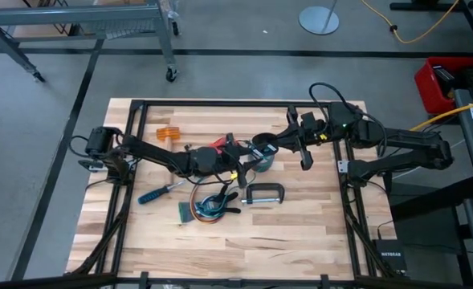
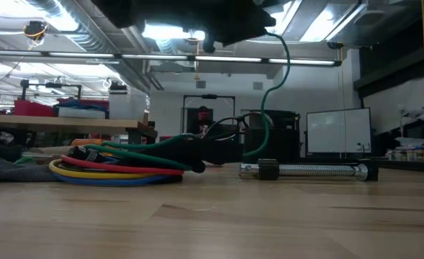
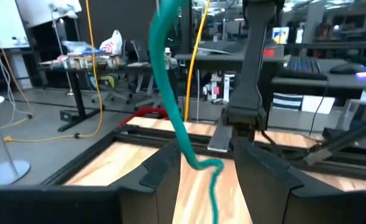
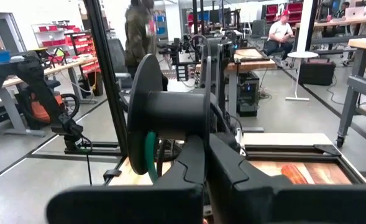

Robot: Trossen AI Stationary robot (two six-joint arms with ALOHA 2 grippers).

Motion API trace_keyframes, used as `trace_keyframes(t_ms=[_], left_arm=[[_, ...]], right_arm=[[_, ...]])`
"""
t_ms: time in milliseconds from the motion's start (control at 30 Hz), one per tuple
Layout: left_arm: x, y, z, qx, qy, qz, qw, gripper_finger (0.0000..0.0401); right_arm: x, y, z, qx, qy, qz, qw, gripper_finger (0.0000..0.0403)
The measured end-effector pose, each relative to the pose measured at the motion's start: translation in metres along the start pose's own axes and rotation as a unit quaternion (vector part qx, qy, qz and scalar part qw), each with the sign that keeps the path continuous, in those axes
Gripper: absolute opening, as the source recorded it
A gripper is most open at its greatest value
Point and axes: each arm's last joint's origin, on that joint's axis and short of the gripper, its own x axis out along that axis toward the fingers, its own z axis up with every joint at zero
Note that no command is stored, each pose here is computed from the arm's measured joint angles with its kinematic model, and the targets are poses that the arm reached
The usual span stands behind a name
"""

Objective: Coil cords
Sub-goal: Coil the blue wire onto the spool

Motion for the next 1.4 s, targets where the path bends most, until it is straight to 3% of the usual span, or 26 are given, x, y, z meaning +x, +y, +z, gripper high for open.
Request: trace_keyframes(t_ms=[267,700,833,1033,1133,1267,1400], left_arm=[[0.006,-0.001,-0.018,-0.007,0.025,0.002,1.000,0.0140],[0.007,-0.001,-0.014,-0.014,-0.006,0.001,1.000,0.0108],[0.007,-0.001,-0.012,-0.016,-0.012,0.001,1.000,0.0084],[0.007,-0.001,-0.014,-0.013,-0.004,0.002,1.000,0.0011],[0.007,0.000,-0.016,-0.014,0.007,0.024,1.000,0.0010],[0.006,0.002,-0.018,-0.012,0.025,0.047,0.998,0.0005],[0.002,0.000,-0.019,-0.015,0.054,0.048,0.997,0.0005]], right_arm=[[0.001,0.000,0.000,0.000,0.001,0.000,1.000,0.0002],[0.001,0.000,0.000,0.000,0.000,0.000,1.000,0.0002],[0.001,0.000,0.000,0.000,0.000,0.000,1.000,0.0002],[0.001,0.000,-0.001,0.002,0.003,0.014,1.000,0.0002],[0.001,0.002,-0.001,0.016,0.007,0.043,0.999,0.0002],[-0.001,0.003,-0.008,0.034,0.043,0.059,0.997,0.0002],[-0.004,0.002,-0.022,0.061,0.115,0.028,0.991,0.0002]])
